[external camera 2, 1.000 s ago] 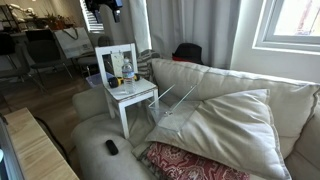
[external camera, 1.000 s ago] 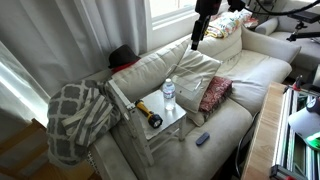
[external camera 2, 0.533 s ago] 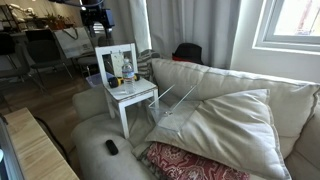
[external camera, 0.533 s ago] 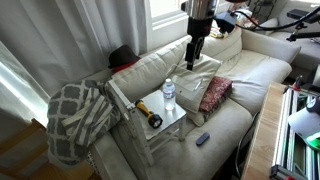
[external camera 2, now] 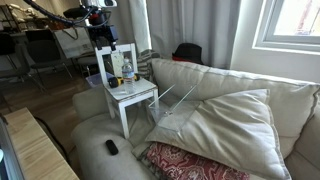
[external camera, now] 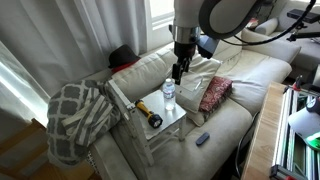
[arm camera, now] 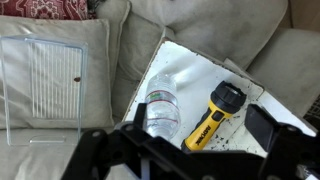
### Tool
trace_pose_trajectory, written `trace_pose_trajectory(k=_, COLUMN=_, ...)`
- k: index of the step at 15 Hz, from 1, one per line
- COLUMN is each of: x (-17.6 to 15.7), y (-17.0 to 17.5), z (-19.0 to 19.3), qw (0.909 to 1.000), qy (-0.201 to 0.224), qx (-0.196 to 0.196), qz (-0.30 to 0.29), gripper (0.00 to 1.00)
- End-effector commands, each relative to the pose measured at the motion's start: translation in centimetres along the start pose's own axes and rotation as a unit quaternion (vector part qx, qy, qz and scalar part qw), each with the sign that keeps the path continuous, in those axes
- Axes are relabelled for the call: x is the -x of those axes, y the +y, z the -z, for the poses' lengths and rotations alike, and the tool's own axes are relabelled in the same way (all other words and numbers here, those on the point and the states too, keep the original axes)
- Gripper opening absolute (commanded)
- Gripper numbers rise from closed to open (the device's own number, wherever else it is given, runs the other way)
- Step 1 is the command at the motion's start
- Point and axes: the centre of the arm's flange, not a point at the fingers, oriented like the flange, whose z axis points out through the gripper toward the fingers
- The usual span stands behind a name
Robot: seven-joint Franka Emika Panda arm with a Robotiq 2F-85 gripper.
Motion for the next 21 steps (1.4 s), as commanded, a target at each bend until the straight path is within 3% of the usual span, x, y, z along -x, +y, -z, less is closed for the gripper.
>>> trace_pose_trajectory(k=1, x=0.0, y=0.0, z=0.1, qw=1.0000, qy=0.001, qx=0.000, qz=0.000, gripper=1.00)
trace_pose_trajectory(k=10, x=0.0, y=0.0, z=0.3, qw=1.0000, qy=0.004, qx=0.000, qz=0.000, gripper=1.00)
trace_pose_trajectory(k=13, x=-1.5, y=1.2, z=-2.4, qw=0.9993, qy=-0.010, qx=-0.021, qz=-0.031, gripper=1.00)
trace_pose_trajectory(k=18, x=-3.7, y=2.6, z=-5.5, qw=0.9962, qy=0.007, qx=-0.052, qz=-0.070, gripper=1.00)
trace_pose_trajectory(k=21, x=-4.7, y=3.1, z=-7.5, qw=0.9952, qy=0.013, qx=-0.046, qz=-0.086, gripper=1.00)
